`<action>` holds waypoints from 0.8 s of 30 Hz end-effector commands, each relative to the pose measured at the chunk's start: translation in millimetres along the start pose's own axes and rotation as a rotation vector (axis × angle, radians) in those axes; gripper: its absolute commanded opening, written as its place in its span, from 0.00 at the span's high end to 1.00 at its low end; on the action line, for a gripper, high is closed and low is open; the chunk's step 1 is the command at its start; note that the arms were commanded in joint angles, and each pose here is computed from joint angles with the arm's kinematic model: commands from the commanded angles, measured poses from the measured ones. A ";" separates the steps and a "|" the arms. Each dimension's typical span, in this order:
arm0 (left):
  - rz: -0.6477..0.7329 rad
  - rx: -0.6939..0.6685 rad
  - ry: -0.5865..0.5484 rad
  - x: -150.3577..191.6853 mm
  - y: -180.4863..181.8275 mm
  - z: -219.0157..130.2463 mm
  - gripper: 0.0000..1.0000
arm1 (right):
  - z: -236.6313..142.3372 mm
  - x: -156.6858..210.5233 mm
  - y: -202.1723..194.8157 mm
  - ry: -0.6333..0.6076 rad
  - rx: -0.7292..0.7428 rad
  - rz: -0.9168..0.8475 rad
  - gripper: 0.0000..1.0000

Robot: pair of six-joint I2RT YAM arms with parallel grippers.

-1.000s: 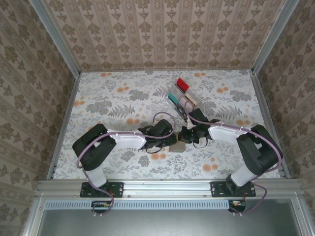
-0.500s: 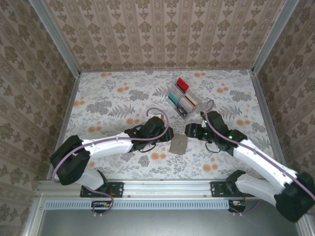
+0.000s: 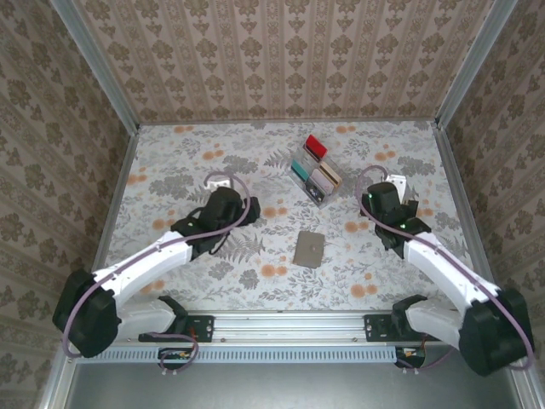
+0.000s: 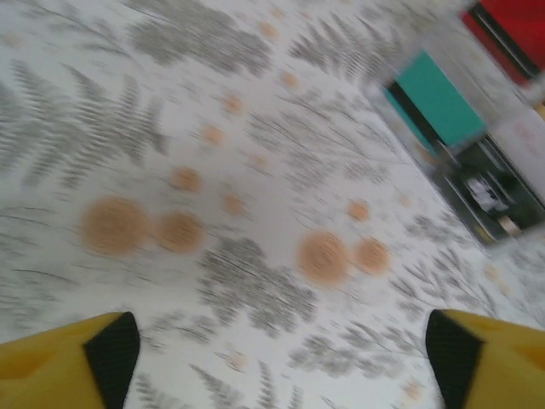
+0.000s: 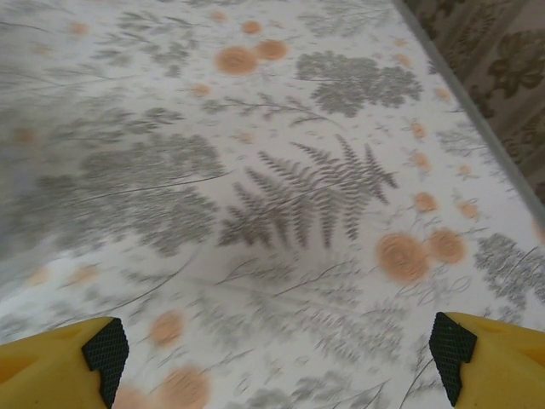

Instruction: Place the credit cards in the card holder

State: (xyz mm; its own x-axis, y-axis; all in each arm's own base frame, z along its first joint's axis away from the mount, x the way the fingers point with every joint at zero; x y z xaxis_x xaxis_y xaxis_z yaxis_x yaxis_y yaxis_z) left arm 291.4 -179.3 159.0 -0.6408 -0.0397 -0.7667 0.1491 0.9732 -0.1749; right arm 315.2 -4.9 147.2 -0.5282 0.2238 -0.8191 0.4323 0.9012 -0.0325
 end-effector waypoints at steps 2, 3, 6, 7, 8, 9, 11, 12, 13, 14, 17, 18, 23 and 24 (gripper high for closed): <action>0.151 -0.242 -0.047 -20.6 66.9 -3.2 0.00 | 37.3 -21.7 2.7 -0.160 -0.014 -0.031 0.04; 0.149 -0.295 -0.049 -25.9 81.7 -3.6 0.00 | 46.2 -20.4 6.7 -0.177 -0.047 -0.026 0.05; 0.200 -0.447 -0.114 -48.6 118.7 -7.8 0.00 | 70.6 -18.4 15.8 -0.198 -0.082 -0.039 0.05; 0.224 -0.500 -0.139 -53.2 132.2 -7.8 0.00 | 73.7 -22.3 24.2 -0.206 -0.125 -0.057 0.05; 0.247 -0.539 -0.162 -55.2 142.8 -6.6 0.00 | 76.7 -22.8 29.6 -0.222 -0.180 -0.032 0.05; 0.255 -0.558 -0.181 -56.0 151.1 -4.1 0.00 | 82.5 -16.6 33.4 -0.208 -0.220 -0.032 0.05; 0.249 -0.562 -0.201 -51.6 167.4 5.2 0.00 | 82.4 -14.8 32.4 -0.192 -0.251 -0.021 0.06; 0.239 -0.551 -0.208 -51.2 172.9 8.9 0.00 | 78.1 -14.8 34.9 -0.231 -0.293 -0.017 0.06; 0.222 -0.515 -0.189 -51.3 175.1 13.6 0.00 | 73.3 -10.4 31.8 -0.264 -0.304 -0.004 0.05; 0.230 -0.500 -0.204 -54.7 175.2 17.0 0.00 | 70.7 -5.0 27.0 -0.291 -0.304 0.013 0.04; 0.323 -0.472 -0.316 -65.1 167.8 25.0 0.00 | 77.7 -1.3 26.0 -0.278 -0.274 0.012 0.01; 0.351 -0.482 -0.339 -66.6 167.9 26.5 0.00 | 80.5 -2.5 25.6 -0.257 -0.273 0.017 0.00; 0.347 -0.485 -0.235 -44.8 172.8 28.8 0.01 | 80.3 -3.6 21.6 -0.270 -0.260 0.037 0.00; 0.347 -0.481 -0.235 -39.0 174.1 32.7 0.01 | 81.0 -4.7 22.1 -0.274 -0.261 0.037 0.00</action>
State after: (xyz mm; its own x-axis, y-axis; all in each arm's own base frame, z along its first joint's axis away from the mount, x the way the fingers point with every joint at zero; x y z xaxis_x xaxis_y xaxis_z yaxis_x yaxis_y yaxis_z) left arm 366.9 -13.4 140.8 -0.4574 0.2697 -0.8474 -0.0939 0.9329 0.3476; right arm 376.0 -17.1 85.8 -0.3538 0.1612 -0.9213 0.2402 0.9677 0.0771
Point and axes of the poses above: each hand's point on the last joint's axis, 136 mm out from that joint toward the fingers, its own z axis out along the fingers, its own y axis along the line the jaws close on, x = y × z, the point moved 1 cm from there along -z, back along the fingers, and after that the axes turned 9 degrees about z, right-handed, at the moved point
